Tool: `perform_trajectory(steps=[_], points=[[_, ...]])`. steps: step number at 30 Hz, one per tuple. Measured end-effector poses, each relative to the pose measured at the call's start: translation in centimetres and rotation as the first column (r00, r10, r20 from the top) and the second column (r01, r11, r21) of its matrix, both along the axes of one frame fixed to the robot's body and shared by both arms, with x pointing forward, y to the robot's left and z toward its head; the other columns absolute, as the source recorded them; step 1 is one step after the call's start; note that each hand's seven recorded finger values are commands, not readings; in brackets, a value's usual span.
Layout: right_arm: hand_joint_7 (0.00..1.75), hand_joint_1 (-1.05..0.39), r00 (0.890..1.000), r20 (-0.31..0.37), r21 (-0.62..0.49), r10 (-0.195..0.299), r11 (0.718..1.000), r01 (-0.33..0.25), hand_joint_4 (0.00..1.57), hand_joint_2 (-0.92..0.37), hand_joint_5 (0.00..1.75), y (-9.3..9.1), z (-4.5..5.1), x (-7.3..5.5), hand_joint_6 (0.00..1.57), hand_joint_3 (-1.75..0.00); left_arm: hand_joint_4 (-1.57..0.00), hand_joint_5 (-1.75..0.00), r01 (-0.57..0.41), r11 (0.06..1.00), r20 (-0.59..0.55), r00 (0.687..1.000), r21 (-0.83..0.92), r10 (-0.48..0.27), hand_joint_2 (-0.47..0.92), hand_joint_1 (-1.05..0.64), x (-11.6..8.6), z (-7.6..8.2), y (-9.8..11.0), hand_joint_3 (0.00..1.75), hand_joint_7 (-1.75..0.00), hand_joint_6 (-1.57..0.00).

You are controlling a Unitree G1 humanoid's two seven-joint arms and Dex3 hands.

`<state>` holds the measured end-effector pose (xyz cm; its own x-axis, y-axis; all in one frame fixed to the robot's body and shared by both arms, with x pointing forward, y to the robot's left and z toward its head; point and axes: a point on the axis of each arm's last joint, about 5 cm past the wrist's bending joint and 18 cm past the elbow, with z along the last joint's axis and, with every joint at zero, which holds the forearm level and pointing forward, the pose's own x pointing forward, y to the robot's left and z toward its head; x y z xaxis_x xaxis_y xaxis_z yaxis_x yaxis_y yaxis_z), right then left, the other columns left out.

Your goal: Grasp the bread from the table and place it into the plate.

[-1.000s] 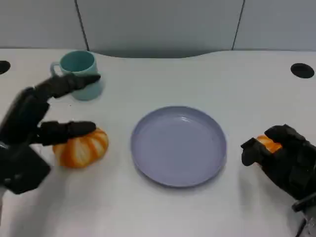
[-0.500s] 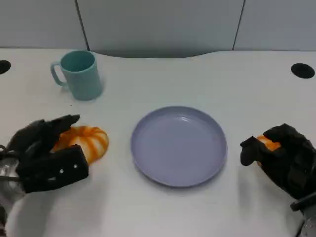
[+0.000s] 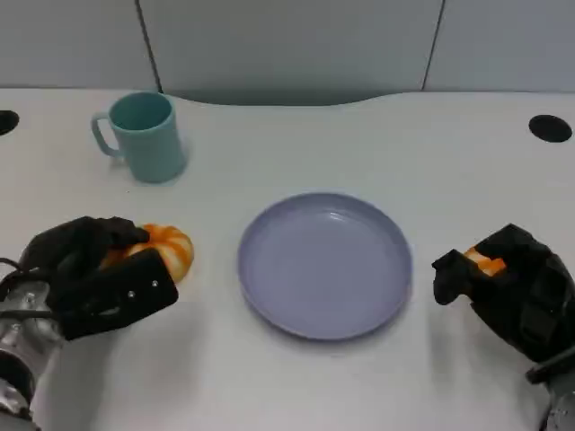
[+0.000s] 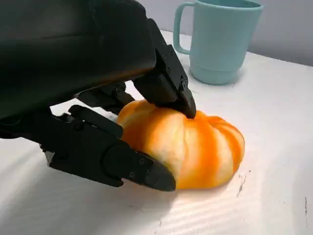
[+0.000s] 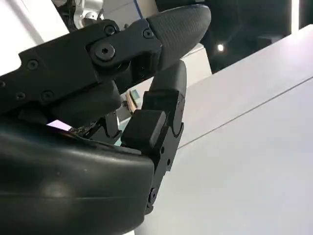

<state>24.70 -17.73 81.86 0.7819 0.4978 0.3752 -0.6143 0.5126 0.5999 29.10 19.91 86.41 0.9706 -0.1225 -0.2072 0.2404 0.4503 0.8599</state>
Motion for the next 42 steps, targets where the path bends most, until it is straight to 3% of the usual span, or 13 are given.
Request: perform_trajectory(steps=[9,17,21,24,28,32,33,34,36,37,38,40,42], points=[[0.49,-0.49,1.000,-0.001,-0.001,-0.003,1.000,0.003,0.80,-0.90,1.34,0.3,0.09,0.1,1.01,-0.01,-1.31,-0.18,0.072,0.983,0.169,0.985,-0.169,-0.043,0.91,-0.27,0.6,1.0,-1.7,0.01,-0.10,-1.14],[0.47,-0.50,1.000,0.015,-0.006,-0.015,1.000,0.015,0.81,-0.87,1.31,0.7,0.20,0.2,1.04,0.00,-1.34,-0.26,0.207,0.936,0.446,0.893,-0.286,-0.061,0.87,-0.29,2.6,4.7,-4.0,0.00,-0.10,-1.15],[0.46,-0.50,1.000,0.005,0.002,-0.023,1.000,0.023,0.81,-0.88,1.30,1.1,0.20,0.2,1.05,0.00,-1.29,-0.43,0.279,0.911,0.473,0.874,-0.302,-0.111,0.84,-0.28,2.5,4.6,-5.6,0.00,-0.07,-1.18],[0.50,-0.57,1.000,0.010,0.001,-0.023,1.000,0.023,0.80,-0.86,1.36,1.4,0.27,0.3,1.05,0.00,-1.26,-0.46,0.345,0.894,0.479,0.860,-0.287,-0.178,0.83,-0.26,2.2,4.4,-7.0,0.00,-0.06,-1.18],[0.52,-0.61,0.999,0.006,-0.025,-0.053,0.998,0.054,0.82,-0.83,1.36,1.6,0.93,0.5,1.05,0.00,-1.17,-0.68,0.420,0.862,0.472,0.844,-0.283,-0.256,0.86,-0.28,1.8,4.0,-8.7,0.00,-0.05,-1.19],[0.51,-0.61,0.998,-0.017,-0.042,-0.056,0.998,0.055,0.82,-0.83,1.35,2.0,0.96,0.1,1.06,0.00,-1.16,-0.71,0.465,0.842,0.457,0.833,-0.273,-0.312,0.86,-0.28,1.4,3.7,-9.8,0.00,-0.04,-1.19],[0.50,-0.57,0.998,-0.021,-0.042,-0.055,0.998,0.054,0.81,-0.84,1.34,2.1,0.93,0.0,1.04,-0.01,-1.17,-0.63,0.466,0.842,0.457,0.833,-0.272,-0.313,0.82,-0.27,1.4,3.7,-9.8,0.00,-0.05,-1.20],[0.50,-0.57,0.998,-0.023,-0.042,-0.054,0.998,0.053,0.80,-0.85,1.34,2.1,0.90,0.0,1.03,-0.01,-1.16,-0.53,0.471,0.841,0.455,0.830,-0.265,-0.322,0.83,-0.36,1.4,3.6,-9.9,0.02,-0.03,-1.14],[0.49,-0.57,0.999,-0.008,-0.044,-0.049,0.998,0.049,0.79,-0.86,1.35,2.0,0.98,0.0,1.02,-0.01,-0.95,-0.33,0.481,0.835,0.434,0.834,-0.268,-0.341,0.89,-0.58,0.9,3.0,-10.2,0.08,-0.01,-0.85],[0.49,-0.57,0.999,0.003,-0.044,-0.045,0.998,0.045,0.79,-0.86,1.36,2.0,1.04,0.0,1.02,-0.01,-0.89,-0.29,0.485,0.829,0.410,0.841,-0.279,-0.354,0.91,-0.63,0.5,2.4,-10.5,0.11,0.00,-0.78],[0.49,-0.57,0.999,0.015,-0.044,-0.041,0.998,0.042,0.79,-0.86,1.36,2.0,1.06,0.0,1.02,-0.01,-0.65,-0.16,0.489,0.824,0.379,0.848,-0.287,-0.371,0.92,-0.81,0.1,1.8,-10.6,0.33,0.00,-0.52],[0.48,-0.57,0.999,0.024,-0.044,-0.034,0.998,0.035,0.79,-0.86,1.36,2.0,1.04,0.0,1.02,-0.01,-0.47,-0.07,0.499,0.820,0.319,0.854,-0.281,-0.411,0.92,-0.93,-0.5,1.0,-10.6,0.49,0.00,-0.35],[0.48,-0.55,0.999,0.028,-0.042,-0.026,0.999,0.027,0.78,-0.87,1.36,2.1,0.98,0.0,1.02,-0.01,-0.14,-0.01,0.504,0.823,0.277,0.856,-0.263,-0.436,0.92,-1.02,-0.4,1.0,-10.2,0.68,0.00,-0.11]])
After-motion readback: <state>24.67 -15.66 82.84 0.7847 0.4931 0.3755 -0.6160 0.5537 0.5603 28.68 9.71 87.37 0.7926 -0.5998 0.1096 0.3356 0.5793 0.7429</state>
